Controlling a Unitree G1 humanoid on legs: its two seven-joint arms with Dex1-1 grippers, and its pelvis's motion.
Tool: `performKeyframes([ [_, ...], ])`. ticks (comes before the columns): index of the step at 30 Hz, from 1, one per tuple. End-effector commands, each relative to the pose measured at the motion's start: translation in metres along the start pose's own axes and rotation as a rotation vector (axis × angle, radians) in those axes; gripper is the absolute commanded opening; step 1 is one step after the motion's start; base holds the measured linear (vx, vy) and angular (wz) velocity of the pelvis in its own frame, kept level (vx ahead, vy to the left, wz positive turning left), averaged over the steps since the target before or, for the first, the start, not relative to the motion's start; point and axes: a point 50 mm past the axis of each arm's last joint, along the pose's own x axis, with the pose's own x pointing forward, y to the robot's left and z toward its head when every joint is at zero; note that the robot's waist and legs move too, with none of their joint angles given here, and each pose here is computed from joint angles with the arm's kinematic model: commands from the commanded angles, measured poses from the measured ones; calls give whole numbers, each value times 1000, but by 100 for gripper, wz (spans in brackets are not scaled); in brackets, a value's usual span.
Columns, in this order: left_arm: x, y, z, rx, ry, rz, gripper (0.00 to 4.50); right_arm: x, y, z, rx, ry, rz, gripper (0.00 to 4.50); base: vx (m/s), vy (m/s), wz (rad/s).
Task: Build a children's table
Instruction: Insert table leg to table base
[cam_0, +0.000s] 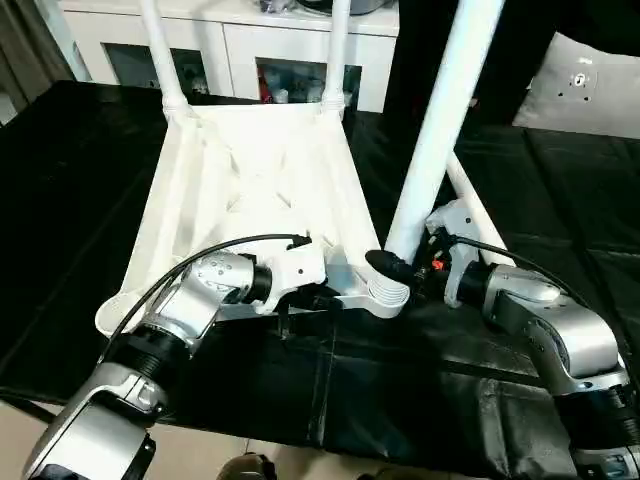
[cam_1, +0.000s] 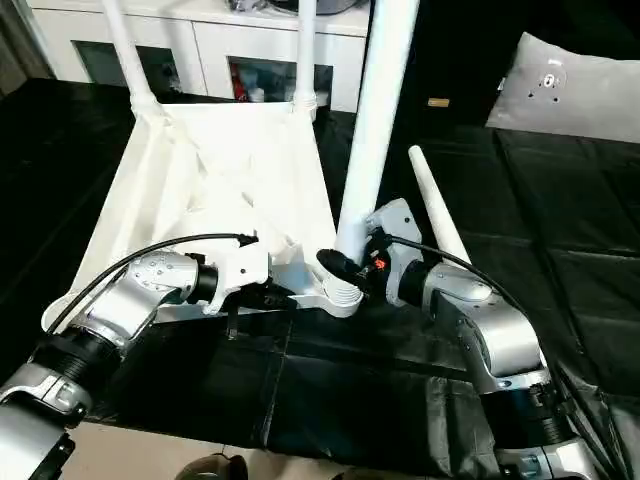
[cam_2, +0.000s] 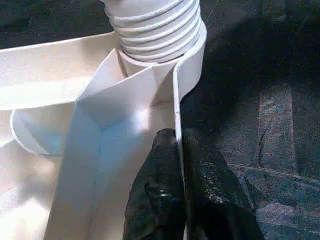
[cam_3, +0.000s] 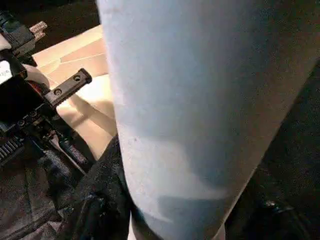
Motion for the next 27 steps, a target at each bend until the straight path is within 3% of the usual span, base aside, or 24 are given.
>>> performKeyframes([
  [1,-3,2,-1,17,8,-1,0,-1,-1,-28,109,69,-17,191,0,0,0],
  [5,-4,5,-2,7,7,19,0,-4,-2,-32,170,24,-34,191,0,0,0],
  [6,-4,6,-2,-1,-2,32,0,-6,-2,-37,230,-31,-48,191,0,0,0],
  [9,-3,6,-1,-8,-12,42,0,-9,2,-44,288,-97,-59,191,0,0,0],
  [13,-2,6,-2,-13,-18,52,0,-11,10,-51,279,-121,-48,191,0,0,0],
  [17,-2,6,-2,-13,-21,56,0,-13,13,-58,189,-89,-66,191,0,0,0],
  [20,-3,4,-3,-4,-11,38,0,-14,11,-65,61,23,-71,191,0,0,0],
  [27,-2,0,-4,51,26,-8,0,-14,5,-63,-21,106,-18,191,0,0,0],
])
